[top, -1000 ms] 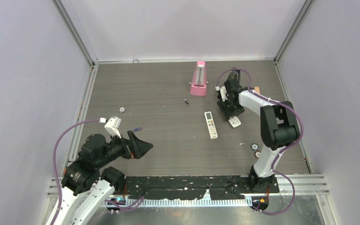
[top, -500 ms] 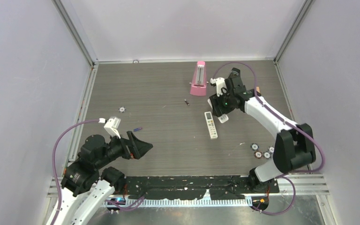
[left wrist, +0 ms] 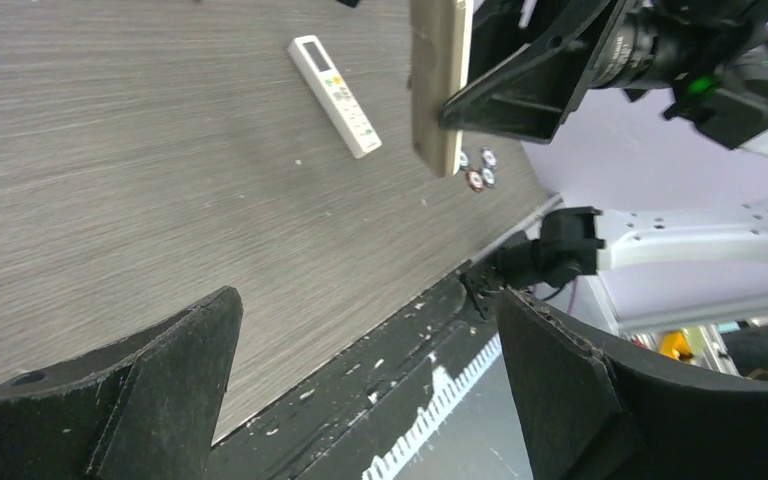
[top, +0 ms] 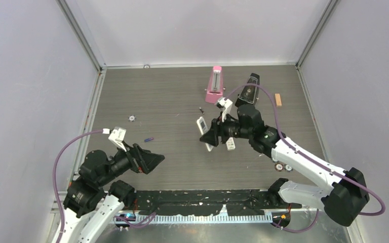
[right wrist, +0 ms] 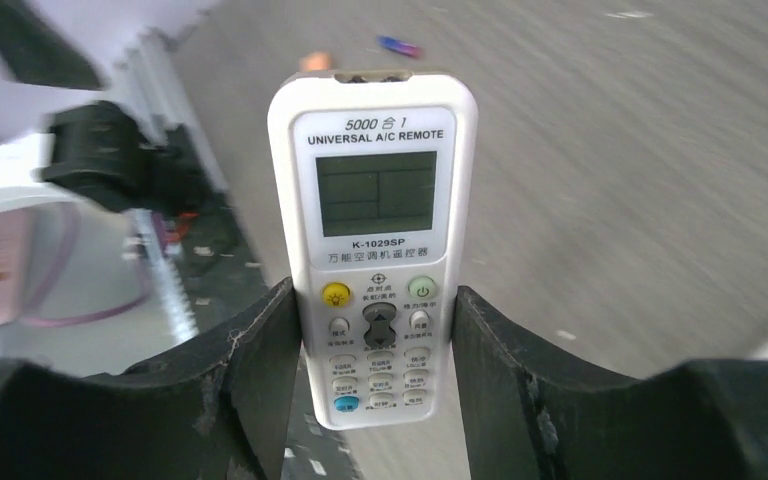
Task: Load the batteries into the remote control
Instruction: Adjust the remote control.
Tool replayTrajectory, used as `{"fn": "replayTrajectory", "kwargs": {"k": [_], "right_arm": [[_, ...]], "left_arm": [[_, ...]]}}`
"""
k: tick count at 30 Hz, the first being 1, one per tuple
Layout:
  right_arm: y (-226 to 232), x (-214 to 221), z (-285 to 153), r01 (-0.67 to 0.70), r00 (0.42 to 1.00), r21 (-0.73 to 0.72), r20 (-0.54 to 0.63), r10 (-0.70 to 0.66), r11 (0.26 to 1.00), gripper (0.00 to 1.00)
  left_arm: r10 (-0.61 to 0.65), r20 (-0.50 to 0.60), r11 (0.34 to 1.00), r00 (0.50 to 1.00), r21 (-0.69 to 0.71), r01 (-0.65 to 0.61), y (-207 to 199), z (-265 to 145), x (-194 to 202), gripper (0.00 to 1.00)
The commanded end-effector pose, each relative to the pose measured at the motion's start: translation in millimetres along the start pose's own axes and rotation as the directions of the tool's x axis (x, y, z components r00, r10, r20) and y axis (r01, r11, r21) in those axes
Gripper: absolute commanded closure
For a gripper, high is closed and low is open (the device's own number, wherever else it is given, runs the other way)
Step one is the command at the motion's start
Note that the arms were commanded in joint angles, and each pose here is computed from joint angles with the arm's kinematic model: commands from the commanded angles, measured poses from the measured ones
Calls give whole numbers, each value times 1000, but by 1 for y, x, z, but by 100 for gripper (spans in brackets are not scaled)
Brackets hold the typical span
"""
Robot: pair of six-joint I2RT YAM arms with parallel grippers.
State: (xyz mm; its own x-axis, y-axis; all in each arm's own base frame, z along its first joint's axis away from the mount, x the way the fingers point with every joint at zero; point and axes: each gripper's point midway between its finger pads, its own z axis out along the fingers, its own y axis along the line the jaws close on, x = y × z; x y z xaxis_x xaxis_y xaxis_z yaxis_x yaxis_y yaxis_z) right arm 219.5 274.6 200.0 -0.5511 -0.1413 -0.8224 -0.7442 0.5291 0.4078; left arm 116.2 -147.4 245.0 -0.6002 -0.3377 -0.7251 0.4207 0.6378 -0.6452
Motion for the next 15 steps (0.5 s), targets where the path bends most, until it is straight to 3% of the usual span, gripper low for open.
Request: {"fn": "replayTrajectory", "kwargs": {"k": [1, 7, 15], "right_arm": [[86, -44, -1, -38, 978, -295, 183, 96, 955, 70], [174, -50, 5, -32, 977, -526, 164, 139, 850, 70], [244, -36, 8, -90, 980, -702, 62, 187, 707, 69]], "left_arm": [[22, 59, 982, 998, 188, -33, -43, -11, -18, 0], [11, 55, 942, 998, 334, -29, -64, -8, -16, 0], [70, 106, 879, 992, 464, -112, -89, -19, -21, 1]]}}
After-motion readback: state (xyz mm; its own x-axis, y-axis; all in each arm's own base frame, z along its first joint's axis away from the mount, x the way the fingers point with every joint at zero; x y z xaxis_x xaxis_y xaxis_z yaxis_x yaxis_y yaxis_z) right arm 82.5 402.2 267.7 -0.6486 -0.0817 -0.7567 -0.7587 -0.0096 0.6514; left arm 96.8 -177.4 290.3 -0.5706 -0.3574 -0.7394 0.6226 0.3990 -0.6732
